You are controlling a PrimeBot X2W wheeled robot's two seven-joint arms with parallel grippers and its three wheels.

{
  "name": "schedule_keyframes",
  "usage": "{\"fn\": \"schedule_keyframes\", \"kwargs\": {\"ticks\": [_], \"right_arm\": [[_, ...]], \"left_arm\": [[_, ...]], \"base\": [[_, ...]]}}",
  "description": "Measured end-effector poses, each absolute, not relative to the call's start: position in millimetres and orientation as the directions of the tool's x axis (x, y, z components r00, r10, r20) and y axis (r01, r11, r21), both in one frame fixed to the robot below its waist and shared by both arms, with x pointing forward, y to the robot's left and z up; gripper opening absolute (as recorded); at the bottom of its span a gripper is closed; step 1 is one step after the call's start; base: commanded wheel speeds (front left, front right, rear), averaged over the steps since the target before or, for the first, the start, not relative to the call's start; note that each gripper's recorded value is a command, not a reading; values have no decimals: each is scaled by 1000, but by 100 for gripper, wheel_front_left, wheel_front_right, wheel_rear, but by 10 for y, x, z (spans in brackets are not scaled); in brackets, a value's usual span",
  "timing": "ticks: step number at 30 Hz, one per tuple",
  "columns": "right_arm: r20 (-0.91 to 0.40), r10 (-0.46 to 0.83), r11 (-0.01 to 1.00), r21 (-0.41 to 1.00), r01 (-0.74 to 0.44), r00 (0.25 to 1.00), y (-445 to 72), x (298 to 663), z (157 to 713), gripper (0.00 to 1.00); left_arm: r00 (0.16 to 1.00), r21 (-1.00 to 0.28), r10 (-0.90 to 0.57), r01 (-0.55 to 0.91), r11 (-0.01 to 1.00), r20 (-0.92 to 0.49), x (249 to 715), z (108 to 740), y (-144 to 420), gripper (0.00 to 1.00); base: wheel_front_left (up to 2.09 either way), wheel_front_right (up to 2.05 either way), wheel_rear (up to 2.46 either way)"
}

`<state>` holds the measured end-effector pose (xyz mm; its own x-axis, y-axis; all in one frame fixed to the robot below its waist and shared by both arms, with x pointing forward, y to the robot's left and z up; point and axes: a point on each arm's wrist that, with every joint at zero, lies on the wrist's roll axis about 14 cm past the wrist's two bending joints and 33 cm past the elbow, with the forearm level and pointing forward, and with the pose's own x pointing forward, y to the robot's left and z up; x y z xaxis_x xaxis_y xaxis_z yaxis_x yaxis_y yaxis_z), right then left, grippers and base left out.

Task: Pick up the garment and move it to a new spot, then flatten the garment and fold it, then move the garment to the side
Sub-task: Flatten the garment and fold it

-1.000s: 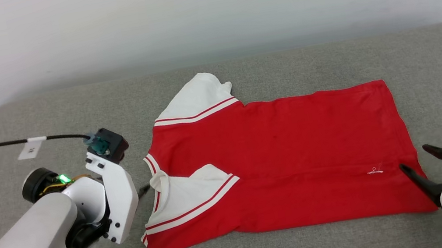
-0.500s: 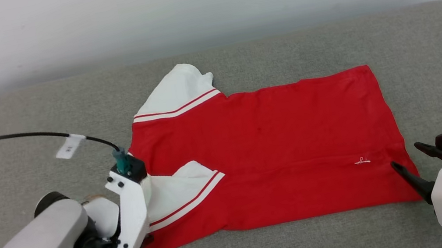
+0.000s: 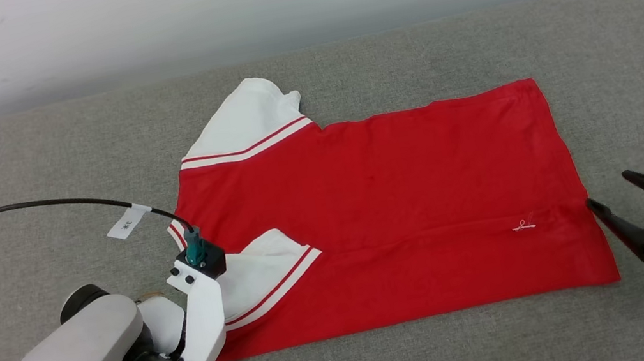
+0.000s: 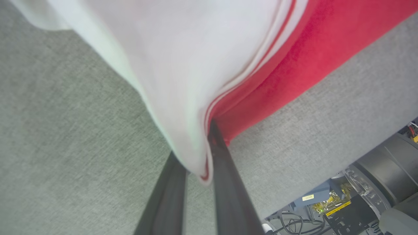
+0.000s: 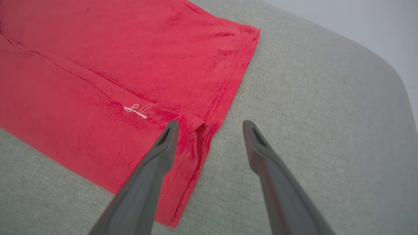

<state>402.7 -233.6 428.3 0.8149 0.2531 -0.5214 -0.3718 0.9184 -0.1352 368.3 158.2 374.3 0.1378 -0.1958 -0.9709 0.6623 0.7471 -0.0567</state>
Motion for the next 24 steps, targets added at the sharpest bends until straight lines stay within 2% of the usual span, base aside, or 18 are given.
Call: {"fn": "schedule_keyframes", "kwargs": {"ticks": [5, 10, 11, 13, 18, 19, 20, 24], "right_arm": [[-506, 214, 910, -208, -359, 836, -2520, 4173, 4574, 100], [-562, 169, 894, -259, -366, 810, -2637, 4272, 4831, 100], [-591, 164, 890, -257, -376, 790, -2635, 4262, 4845, 100], [-700, 144, 875, -240, -421, 699, -2630, 4151, 4770, 100], [-849, 101, 850, -197, -488, 519, -2603, 3946, 4513, 100], [-849, 101, 850, -197, -488, 519, -2603, 3946, 4513, 100], [-873, 104, 857, -164, -488, 476, -2578, 3928, 4426, 100], [-909, 129, 870, -88, -485, 397, -2454, 3893, 4160, 100]], "left_arm": [[161, -52, -215, 672, 738, -963, 3645, 3823, 1551, 0], [193, -37, -232, 687, 726, -953, 3630, 3940, 1551, 0], [199, -34, -235, 689, 724, -951, 3636, 3967, 1551, 0], [215, -31, -249, 696, 717, -944, 3651, 4032, 1533, 0], [231, -30, -270, 706, 708, -935, 3707, 4085, 1500, 0], [231, -30, -270, 706, 708, -935, 3707, 4085, 1500, 0], [231, -34, -277, 710, 704, -933, 3720, 4088, 1481, 0], [227, -36, -283, 718, 695, -932, 3731, 4064, 1467, 0]], "base": [[0, 0, 0], [0, 0, 0], [0, 0, 0], [0, 0, 0], [0, 0, 0], [0, 0, 0], [0, 0, 0], [0, 0, 0]]}}
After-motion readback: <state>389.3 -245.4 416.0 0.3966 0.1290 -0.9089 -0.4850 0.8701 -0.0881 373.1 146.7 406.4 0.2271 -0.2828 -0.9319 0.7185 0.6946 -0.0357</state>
